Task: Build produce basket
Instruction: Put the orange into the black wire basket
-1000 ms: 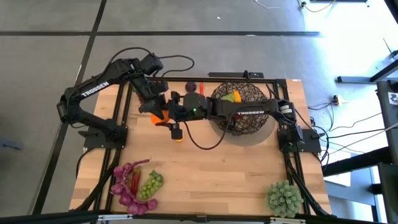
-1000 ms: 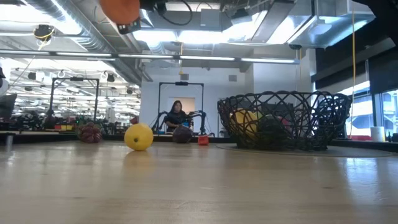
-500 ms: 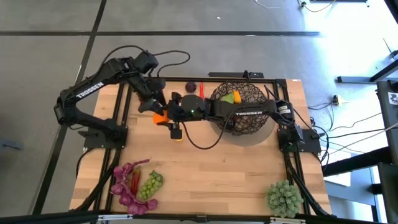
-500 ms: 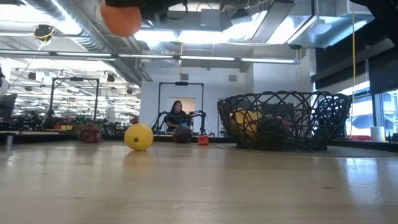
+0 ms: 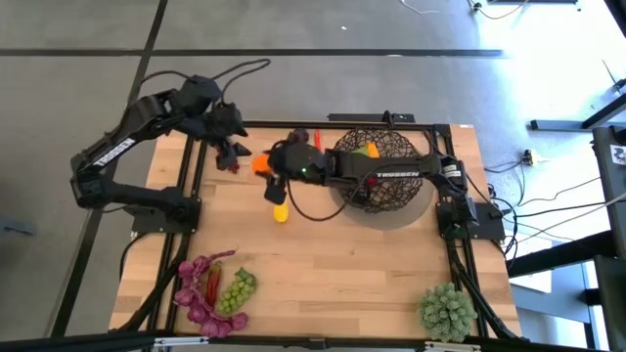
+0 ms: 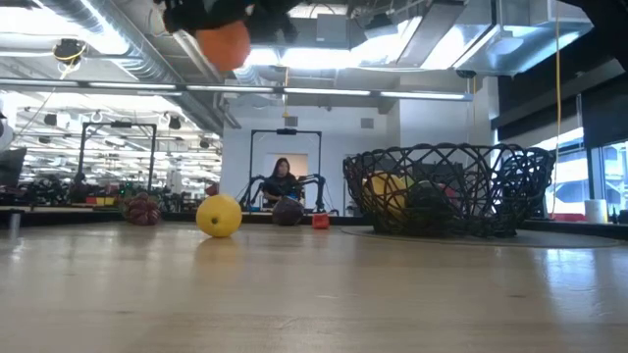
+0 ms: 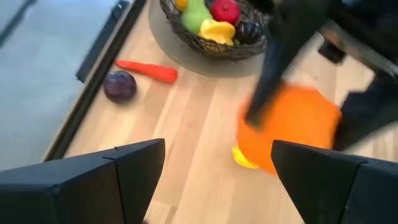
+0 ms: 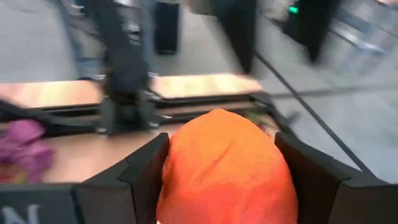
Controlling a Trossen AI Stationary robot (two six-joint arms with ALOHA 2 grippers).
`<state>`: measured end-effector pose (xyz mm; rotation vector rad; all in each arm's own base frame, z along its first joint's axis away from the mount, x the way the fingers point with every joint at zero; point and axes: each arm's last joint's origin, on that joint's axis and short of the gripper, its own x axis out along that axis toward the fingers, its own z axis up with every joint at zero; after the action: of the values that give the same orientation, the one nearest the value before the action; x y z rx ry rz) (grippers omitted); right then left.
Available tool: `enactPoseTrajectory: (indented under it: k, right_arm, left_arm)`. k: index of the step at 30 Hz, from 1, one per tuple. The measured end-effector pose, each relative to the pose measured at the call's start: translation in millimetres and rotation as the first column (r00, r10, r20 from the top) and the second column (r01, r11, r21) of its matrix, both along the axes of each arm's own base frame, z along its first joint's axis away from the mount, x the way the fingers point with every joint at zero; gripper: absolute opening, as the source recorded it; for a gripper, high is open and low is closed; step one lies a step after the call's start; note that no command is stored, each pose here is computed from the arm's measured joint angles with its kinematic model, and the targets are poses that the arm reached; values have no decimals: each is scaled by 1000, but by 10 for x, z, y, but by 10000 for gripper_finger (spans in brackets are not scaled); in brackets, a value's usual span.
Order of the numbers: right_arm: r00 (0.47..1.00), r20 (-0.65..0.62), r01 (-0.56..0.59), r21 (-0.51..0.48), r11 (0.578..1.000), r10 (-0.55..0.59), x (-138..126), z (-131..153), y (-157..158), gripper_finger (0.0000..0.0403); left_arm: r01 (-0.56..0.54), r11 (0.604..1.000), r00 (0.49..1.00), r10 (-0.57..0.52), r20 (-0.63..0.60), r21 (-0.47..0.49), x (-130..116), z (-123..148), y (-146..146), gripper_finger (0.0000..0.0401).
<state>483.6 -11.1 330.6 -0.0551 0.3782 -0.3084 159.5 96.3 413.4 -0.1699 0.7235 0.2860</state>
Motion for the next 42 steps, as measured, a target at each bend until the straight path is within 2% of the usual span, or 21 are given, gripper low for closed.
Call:
enactPoseTrajectory:
  k: [6,10,17,20,22,23,26,30,37,39,42]
  right_arm:
    - [964,-91,250,-12,968,-250,-174,266,-54,249]
    - [910,-106,406,23,914,-402,-342,501,-84,249]
    - [741,-233,655,46,754,-629,-755,673,-140,249]
    - [655,-306,738,65,672,-690,-918,623,-171,249]
    - [581,-375,790,44,612,-722,-1041,577,-196,249]
    - [564,-383,805,57,590,-732,-1058,564,-213,249]
    - [572,-419,796,72,602,-706,-1081,544,-268,249]
    - [522,-517,808,45,588,-678,-1158,389,-413,249]
    - [378,-694,834,-32,550,-613,-1382,-76,-593,249]
    - [319,-753,840,-56,540,-575,-1482,-228,-598,247]
    - [261,-800,851,-74,520,-541,-1623,-390,-581,246]
  left_arm:
    - [-43,998,998,41,53,37,-185,106,-110,282]
    - [-44,998,997,42,57,41,-231,121,-140,282]
    - [33,997,998,-36,41,74,-192,115,-204,282]
    - [68,994,997,-71,39,84,-153,112,-231,282]
    - [87,993,995,-90,40,82,-130,108,-247,282]
    - [94,992,994,-98,41,81,-125,108,-257,282]
    - [110,990,991,-116,64,93,-105,128,-274,283]
    - [123,987,988,-131,84,102,-79,145,-293,283]
    - [139,985,985,-148,86,102,-67,146,-320,283]
    - [139,985,985,-148,86,102,-45,142,-310,283]
    - [137,986,986,-145,81,98,22,120,-278,283]
